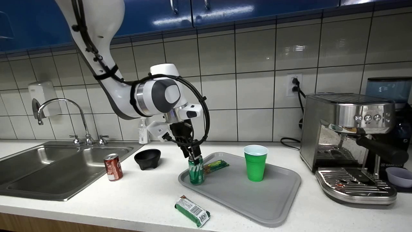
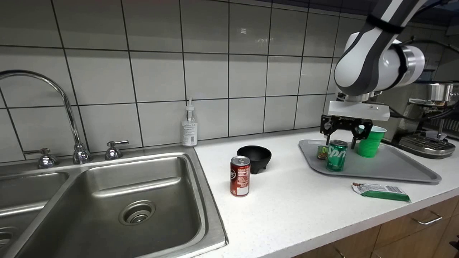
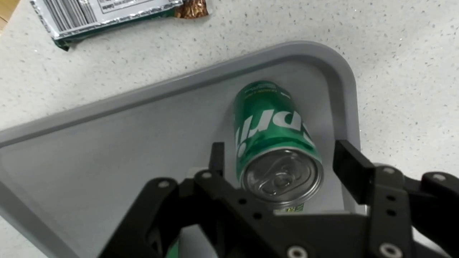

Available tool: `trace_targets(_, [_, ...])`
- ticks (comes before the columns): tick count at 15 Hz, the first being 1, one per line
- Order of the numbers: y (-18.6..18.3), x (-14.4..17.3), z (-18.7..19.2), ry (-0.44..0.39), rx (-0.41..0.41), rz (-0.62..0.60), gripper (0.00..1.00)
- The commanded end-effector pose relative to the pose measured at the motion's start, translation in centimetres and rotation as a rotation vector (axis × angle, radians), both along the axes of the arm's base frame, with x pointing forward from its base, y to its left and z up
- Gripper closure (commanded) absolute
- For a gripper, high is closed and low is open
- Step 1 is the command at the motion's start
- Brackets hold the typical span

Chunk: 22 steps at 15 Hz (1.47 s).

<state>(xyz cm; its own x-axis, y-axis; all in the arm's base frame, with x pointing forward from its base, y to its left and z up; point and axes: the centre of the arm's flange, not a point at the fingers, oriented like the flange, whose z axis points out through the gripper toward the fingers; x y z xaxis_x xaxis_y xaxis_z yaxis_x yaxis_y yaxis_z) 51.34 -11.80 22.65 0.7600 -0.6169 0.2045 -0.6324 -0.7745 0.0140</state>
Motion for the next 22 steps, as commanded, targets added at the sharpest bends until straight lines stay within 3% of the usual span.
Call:
trace_targets(1, [0.0,0.8,0.8,-0.017,-0.010,-0.011,0.00])
trace_targets(12, [1.2,-1.2,2.8,-0.028,-0.006,0.030,0.00])
trace_targets(22, [2.6,-7.0,4.2,-0.020,0.001,0.005,0.00])
